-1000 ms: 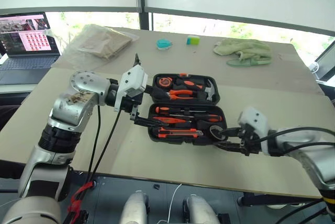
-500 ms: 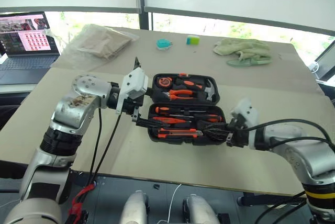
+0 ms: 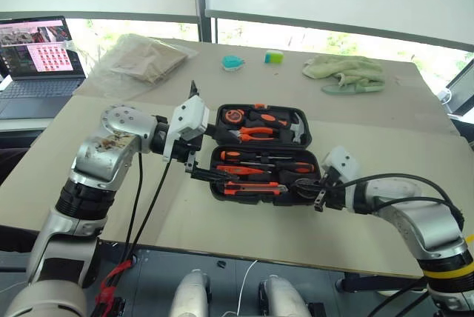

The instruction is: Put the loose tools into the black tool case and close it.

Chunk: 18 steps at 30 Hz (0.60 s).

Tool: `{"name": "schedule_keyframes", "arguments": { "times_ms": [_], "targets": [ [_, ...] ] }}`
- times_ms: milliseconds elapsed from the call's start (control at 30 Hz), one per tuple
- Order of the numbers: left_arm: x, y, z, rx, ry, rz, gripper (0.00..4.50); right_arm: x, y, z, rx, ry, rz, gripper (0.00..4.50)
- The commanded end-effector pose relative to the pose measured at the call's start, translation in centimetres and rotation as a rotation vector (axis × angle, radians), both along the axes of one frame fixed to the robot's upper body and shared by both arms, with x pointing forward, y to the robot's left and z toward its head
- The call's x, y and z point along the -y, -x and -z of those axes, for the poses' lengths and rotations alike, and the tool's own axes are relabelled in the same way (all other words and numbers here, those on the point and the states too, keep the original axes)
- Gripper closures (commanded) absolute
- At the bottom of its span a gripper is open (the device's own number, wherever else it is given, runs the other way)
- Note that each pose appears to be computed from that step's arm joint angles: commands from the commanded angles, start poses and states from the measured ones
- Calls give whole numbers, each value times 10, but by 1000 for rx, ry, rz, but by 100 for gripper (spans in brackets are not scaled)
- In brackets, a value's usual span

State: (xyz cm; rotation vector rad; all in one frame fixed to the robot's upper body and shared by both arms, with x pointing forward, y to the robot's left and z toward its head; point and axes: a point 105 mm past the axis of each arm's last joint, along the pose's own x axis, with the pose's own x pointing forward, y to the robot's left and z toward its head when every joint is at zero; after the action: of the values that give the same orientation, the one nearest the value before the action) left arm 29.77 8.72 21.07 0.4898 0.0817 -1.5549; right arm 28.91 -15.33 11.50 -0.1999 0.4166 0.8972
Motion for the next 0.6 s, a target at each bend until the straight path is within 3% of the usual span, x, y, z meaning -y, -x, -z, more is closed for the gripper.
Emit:
{"name": "schedule_keyframes", "arguments": {
  "times_ms": [33, 167, 267, 567, 600],
  "targets": [
    [-15, -10, -2, 17, -4, -96, 0, 18, -4, -53, 107, -124, 70, 443],
    [-49, -48, 32, 13, -70, -374, 0, 67, -16, -60, 138, -54, 245, 443],
    [-68, -68, 55, 0, -100, -516, 75, 87, -22, -51, 116, -7, 310, 450],
    [-54, -79, 99, -57, -126, -560, 425, 84, -46, -5, 136, 229, 214, 450],
    [-50, -79, 100, -65, -114, -556, 441, 81, -48, -2, 133, 224, 202, 450]
  ]
}}
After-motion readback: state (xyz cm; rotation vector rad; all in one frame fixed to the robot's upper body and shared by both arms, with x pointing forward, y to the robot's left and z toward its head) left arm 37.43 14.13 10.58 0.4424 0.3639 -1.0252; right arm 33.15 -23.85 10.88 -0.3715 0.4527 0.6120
